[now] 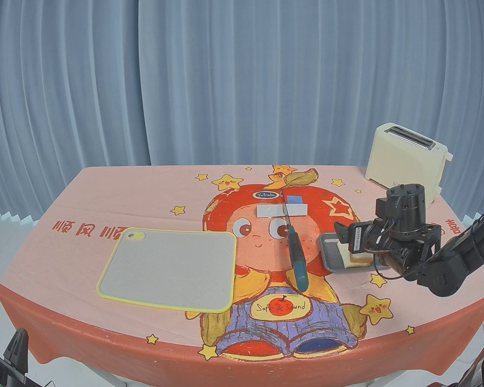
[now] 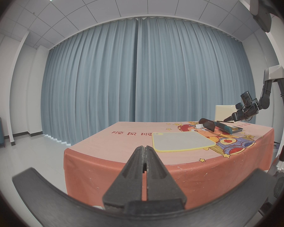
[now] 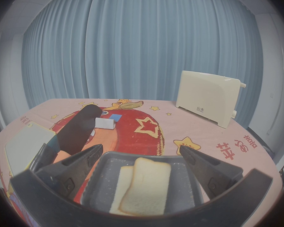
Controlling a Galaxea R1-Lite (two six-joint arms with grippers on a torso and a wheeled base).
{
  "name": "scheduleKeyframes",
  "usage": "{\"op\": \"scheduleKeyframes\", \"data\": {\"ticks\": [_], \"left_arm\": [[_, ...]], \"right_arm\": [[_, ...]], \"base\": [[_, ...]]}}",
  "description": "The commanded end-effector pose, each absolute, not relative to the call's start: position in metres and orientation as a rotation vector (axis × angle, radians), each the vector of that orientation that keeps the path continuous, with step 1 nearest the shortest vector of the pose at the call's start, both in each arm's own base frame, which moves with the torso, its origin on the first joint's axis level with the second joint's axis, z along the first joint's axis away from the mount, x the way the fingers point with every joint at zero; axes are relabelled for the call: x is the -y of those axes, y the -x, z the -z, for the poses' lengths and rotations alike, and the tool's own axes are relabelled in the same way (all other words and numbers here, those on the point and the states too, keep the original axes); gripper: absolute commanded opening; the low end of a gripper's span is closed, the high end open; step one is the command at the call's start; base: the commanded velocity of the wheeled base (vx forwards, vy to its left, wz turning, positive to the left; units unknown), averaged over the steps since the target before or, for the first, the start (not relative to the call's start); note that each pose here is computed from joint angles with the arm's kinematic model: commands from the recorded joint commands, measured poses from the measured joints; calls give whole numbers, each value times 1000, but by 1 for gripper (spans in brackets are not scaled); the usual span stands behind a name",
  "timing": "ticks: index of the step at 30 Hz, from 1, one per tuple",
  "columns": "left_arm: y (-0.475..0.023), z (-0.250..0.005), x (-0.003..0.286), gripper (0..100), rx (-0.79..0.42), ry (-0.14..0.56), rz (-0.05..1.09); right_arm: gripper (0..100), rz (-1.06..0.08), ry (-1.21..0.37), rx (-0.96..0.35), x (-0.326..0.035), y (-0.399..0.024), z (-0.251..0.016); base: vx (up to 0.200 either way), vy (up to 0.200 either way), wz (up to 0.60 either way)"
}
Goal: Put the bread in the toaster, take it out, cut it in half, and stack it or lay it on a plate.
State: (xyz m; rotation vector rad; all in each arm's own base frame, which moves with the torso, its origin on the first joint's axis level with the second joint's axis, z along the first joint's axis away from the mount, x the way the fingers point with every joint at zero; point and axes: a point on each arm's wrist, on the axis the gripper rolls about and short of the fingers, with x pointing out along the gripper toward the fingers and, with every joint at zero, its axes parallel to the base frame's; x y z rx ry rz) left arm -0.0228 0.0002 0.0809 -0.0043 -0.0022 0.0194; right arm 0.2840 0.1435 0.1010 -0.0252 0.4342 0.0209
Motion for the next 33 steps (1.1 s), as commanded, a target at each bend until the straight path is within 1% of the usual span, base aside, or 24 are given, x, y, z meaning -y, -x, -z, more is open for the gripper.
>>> {"op": "scheduleKeyframes", "data": {"ticks": [1, 4, 5, 6, 7, 11, 12, 17, 19, 23, 27, 32, 33], "left_arm": [[21, -76, 0, 0, -17, 5, -20], [21, -76, 0, 0, -17, 5, -20], [21, -76, 0, 0, -17, 5, -20], [21, -76, 0, 0, -17, 5, -20], [21, -76, 0, 0, -17, 5, -20], [21, -76, 0, 0, -17, 5, -20], [21, -76, 0, 0, -17, 5, -20], [21, -76, 0, 0, -17, 5, -20], [21, -76, 0, 0, -17, 5, -20], [21, -76, 0, 0, -17, 5, -20], [21, -76, 0, 0, -17, 5, -20], [21, -76, 0, 0, -17, 5, -20], [21, -76, 0, 0, -17, 5, -20]], "right_arm": [[100, -11, 0, -417, -133, -290, -107], [100, -28, -31, -386, -128, -296, -112], [100, -45, -56, -350, -124, -300, -115], [100, -45, -56, -350, -124, -300, -115], [100, -62, -91, -284, -114, -305, -121], [100, -59, -122, -222, -100, -304, -127], [100, -50, -129, -202, -92, -304, -132], [100, -45, -74, -154, -70, -302, -146], [100, -48, -76, -144, -60, -299, -150], [100, -10, -88, -145, -42, -298, -150], [100, 38, -98, -103, -24, -295, -162], [100, 72, -104, -85, -10, -291, -167], [100, 88, -110, -59, -5, -287, -174]], "base": [[0, 0, 0], [0, 0, 0], [0, 0, 0], [0, 0, 0], [0, 0, 0], [0, 0, 0], [0, 0, 0], [0, 0, 0], [0, 0, 0], [0, 0, 0], [0, 0, 0], [0, 0, 0], [0, 0, 0]]}}
